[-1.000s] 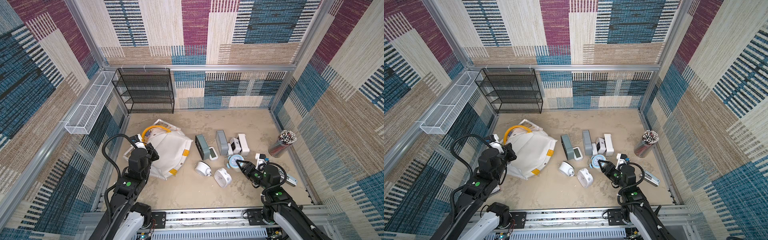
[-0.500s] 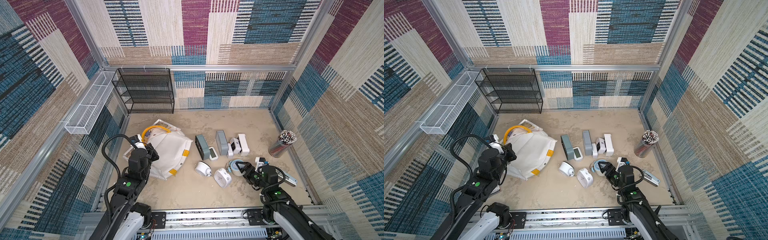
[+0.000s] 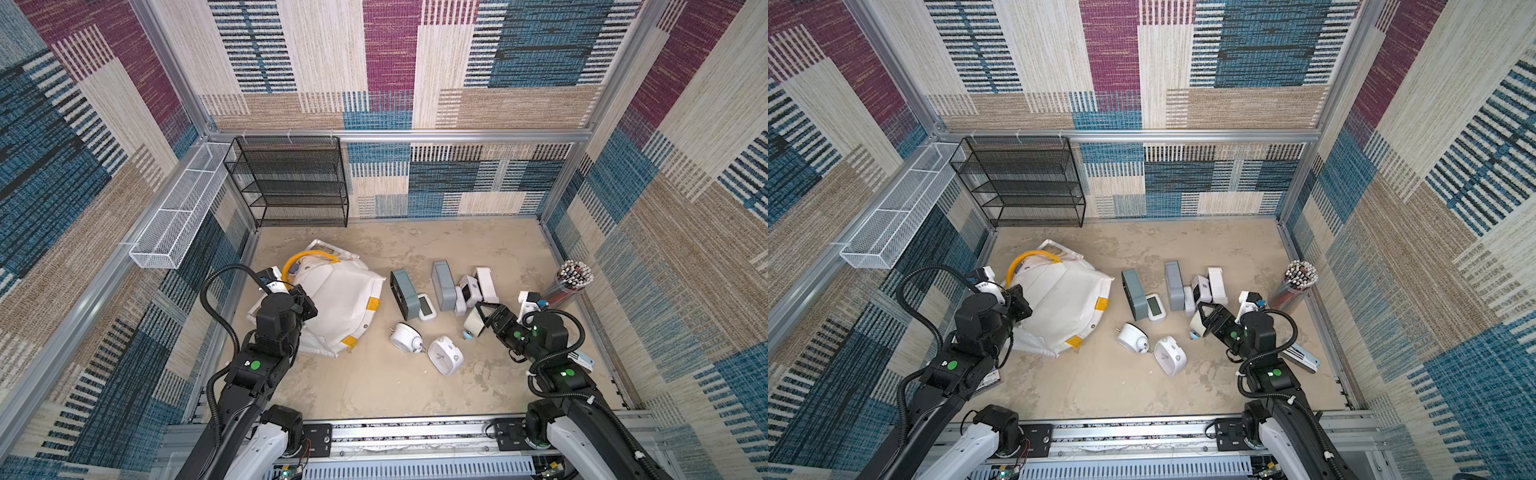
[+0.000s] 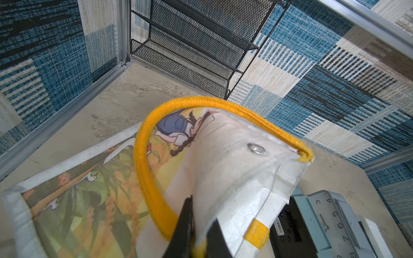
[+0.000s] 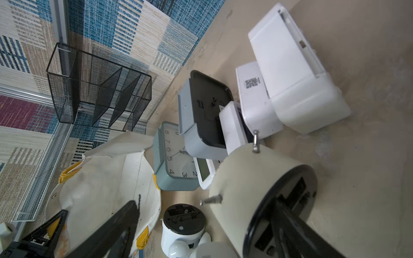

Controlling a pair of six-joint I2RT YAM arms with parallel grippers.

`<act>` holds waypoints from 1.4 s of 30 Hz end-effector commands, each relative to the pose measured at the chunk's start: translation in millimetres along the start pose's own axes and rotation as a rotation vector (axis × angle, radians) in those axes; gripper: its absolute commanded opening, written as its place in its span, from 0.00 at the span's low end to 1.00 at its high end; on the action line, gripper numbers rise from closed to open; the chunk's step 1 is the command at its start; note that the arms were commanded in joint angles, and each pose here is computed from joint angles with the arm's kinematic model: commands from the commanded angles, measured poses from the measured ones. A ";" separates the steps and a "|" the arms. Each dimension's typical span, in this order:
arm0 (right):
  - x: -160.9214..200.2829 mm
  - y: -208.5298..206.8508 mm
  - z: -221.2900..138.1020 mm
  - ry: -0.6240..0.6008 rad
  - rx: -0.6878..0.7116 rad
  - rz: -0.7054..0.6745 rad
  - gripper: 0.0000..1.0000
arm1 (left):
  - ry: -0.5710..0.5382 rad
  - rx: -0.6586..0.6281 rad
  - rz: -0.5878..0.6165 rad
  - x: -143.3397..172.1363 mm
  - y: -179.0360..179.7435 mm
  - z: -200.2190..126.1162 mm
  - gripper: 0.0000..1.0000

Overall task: Take the alarm clock out of the canvas bag
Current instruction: Place the alarm at the center of the board, then place the canvas bag at the center of the board.

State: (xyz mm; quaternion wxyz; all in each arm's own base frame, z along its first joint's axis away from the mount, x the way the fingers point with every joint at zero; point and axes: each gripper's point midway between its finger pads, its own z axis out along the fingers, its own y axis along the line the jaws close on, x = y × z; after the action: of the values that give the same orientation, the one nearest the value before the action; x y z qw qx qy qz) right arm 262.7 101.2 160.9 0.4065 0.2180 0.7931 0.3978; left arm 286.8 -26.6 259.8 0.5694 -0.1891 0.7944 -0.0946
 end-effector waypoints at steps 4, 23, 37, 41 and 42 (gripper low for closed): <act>-15.7 49.2 -1.5 0.009 -0.145 -0.103 0.94 | -0.042 0.021 -0.062 -19.8 -8.8 -4.2 0.00; 14.8 111.1 40.3 0.155 -0.265 -0.218 0.87 | -0.071 0.084 -0.128 -51.0 -29.3 -15.3 0.00; 57.6 159.6 107.9 0.325 -0.351 -0.358 0.80 | -0.101 0.145 -0.192 -69.8 -44.0 -21.5 0.00; 72.8 162.8 129.0 0.374 -0.359 -0.363 0.79 | -0.106 0.153 -0.199 -71.8 -45.6 -22.1 0.00; 73.7 164.4 133.0 0.376 -0.362 -0.367 0.79 | -0.106 0.151 -0.199 -72.0 -45.5 -22.1 0.00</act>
State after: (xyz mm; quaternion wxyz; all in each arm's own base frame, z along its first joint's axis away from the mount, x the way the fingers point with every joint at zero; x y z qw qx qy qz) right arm 327.3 296.1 198.8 0.3345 -0.0590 0.8148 0.4699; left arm 291.8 -38.7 322.7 0.5849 -0.2200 0.7614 -0.1722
